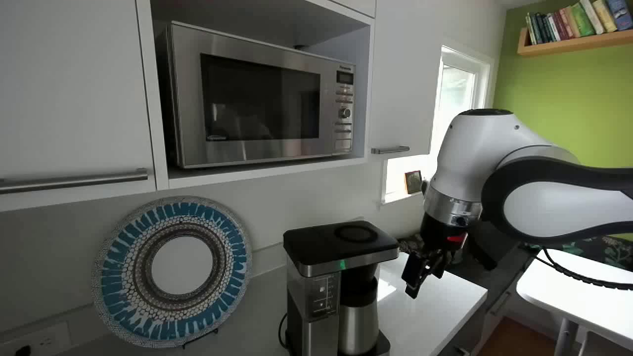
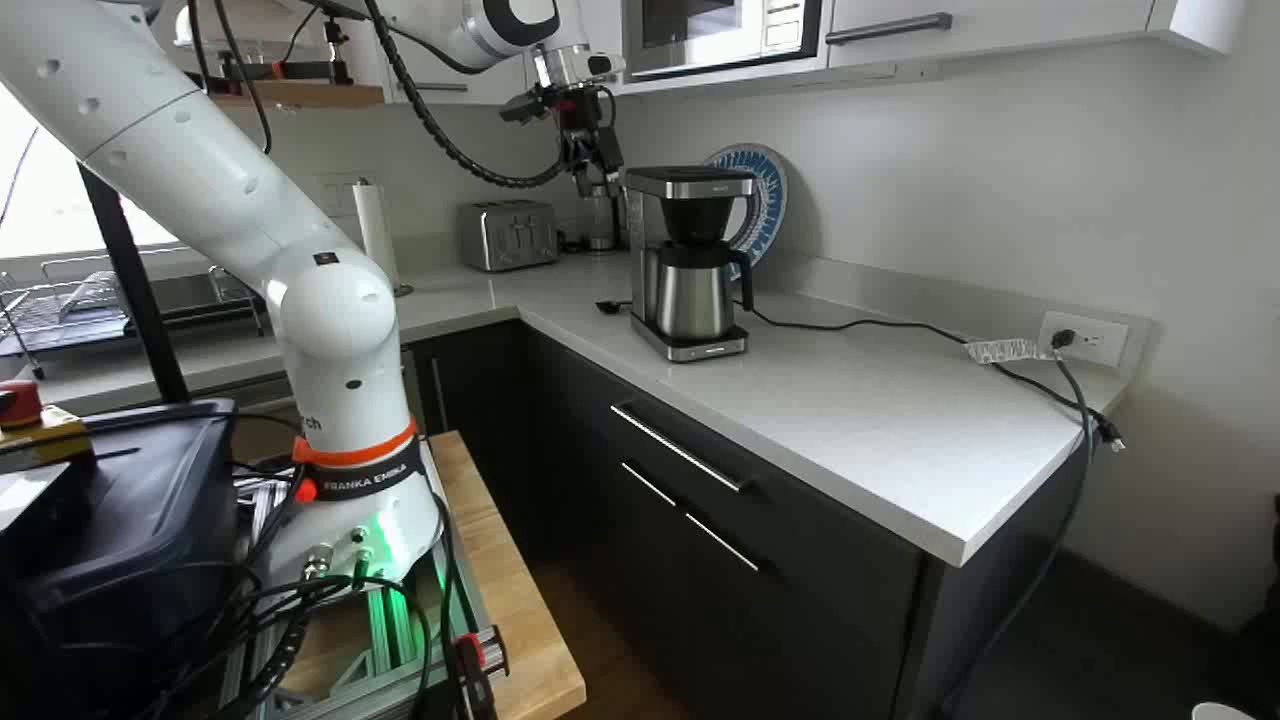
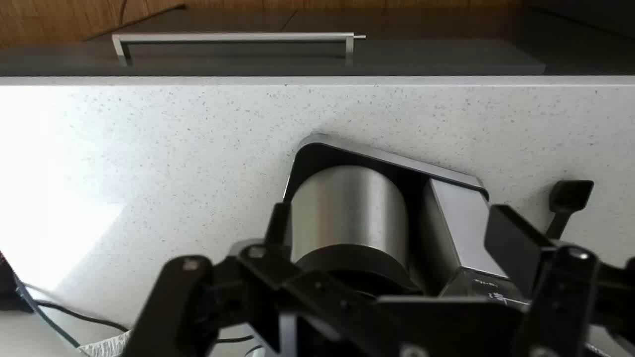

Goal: Open the first top drawer

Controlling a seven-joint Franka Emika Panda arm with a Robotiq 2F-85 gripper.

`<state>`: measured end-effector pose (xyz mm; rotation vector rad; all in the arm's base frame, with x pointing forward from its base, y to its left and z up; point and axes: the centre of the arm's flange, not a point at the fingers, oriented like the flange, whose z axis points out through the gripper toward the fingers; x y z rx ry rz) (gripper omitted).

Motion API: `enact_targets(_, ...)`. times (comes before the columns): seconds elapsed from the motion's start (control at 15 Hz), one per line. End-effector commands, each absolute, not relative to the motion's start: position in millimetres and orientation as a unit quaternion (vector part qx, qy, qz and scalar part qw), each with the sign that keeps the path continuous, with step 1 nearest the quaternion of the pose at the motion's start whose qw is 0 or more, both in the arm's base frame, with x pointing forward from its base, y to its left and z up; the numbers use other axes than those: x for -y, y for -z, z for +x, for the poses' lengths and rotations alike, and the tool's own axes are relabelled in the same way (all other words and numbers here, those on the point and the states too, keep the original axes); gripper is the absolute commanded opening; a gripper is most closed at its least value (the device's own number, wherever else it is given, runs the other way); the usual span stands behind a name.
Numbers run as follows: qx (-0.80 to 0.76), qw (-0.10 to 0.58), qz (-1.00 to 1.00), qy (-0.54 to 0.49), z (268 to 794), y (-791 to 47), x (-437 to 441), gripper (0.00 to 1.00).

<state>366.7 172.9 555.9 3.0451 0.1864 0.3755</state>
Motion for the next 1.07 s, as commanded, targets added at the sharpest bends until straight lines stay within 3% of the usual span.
enact_targets(0.0,-0.061,0.034,0.990,-0.122,366.7,-555.9,-172.9,1.00)
enact_targets(0.27,-0.061,0.034,0.990,-0.122,366.7,-555.9,-172.9,1.00)
enact_targets(0.67,0.021,-0.006,1.000,-0.014,385.3,-466.4,-127.6,1.00)
enact_targets(1.0,0.099,-0.046,0.993,0.032,368.2,-398.6,-74.8,1.00)
